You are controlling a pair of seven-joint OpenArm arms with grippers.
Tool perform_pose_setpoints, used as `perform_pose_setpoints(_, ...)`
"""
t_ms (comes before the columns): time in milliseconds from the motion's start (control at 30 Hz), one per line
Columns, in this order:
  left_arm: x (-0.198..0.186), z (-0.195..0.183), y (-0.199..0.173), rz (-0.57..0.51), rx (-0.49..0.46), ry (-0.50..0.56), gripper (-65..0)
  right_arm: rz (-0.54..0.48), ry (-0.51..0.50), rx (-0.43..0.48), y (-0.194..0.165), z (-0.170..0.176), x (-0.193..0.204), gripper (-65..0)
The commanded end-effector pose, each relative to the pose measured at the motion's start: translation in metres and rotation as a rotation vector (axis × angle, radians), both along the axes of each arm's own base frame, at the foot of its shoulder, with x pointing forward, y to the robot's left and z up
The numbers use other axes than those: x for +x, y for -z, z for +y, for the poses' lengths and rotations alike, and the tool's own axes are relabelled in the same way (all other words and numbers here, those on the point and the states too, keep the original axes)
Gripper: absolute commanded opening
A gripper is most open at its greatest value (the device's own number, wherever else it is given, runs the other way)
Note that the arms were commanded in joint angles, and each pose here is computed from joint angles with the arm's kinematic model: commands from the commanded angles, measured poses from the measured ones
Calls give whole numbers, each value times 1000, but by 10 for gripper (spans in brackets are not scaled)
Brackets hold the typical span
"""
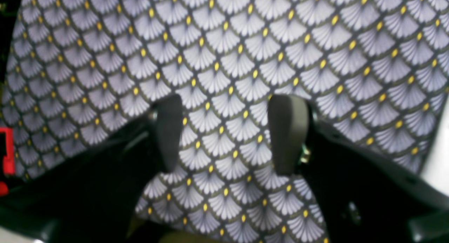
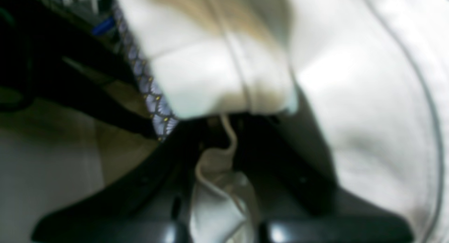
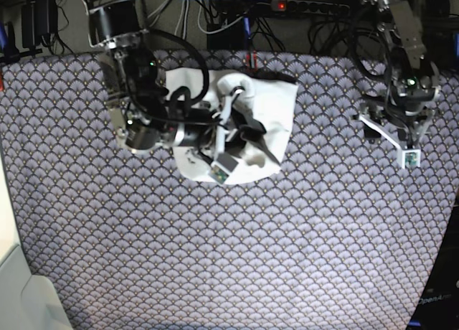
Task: Fold the T-shirt properly
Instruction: 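Lift the shirt end with the right gripper and fold it toward the left gripper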
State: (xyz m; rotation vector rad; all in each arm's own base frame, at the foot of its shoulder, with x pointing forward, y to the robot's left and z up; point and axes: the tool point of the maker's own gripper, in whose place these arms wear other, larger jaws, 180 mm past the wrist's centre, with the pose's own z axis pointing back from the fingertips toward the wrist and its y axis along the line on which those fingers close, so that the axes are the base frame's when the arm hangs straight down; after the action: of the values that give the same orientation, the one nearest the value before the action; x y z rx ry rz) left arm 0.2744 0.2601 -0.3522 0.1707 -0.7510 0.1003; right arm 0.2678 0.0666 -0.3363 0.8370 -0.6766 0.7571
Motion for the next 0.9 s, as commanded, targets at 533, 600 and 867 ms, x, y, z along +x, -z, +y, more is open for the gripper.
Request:
perform_pose_setpoints(533, 3, 2, -8, -23, 16, 7, -267, 45, 48, 209, -11, 43, 27, -416)
perform_pose_setpoints(600, 3, 2, -8, -23, 16, 7, -267, 55, 38, 218, -9, 50, 25, -416)
perform_pose_setpoints(867, 3, 2, -8, -23, 16, 7, -267, 75, 7, 207, -4, 62, 34, -416)
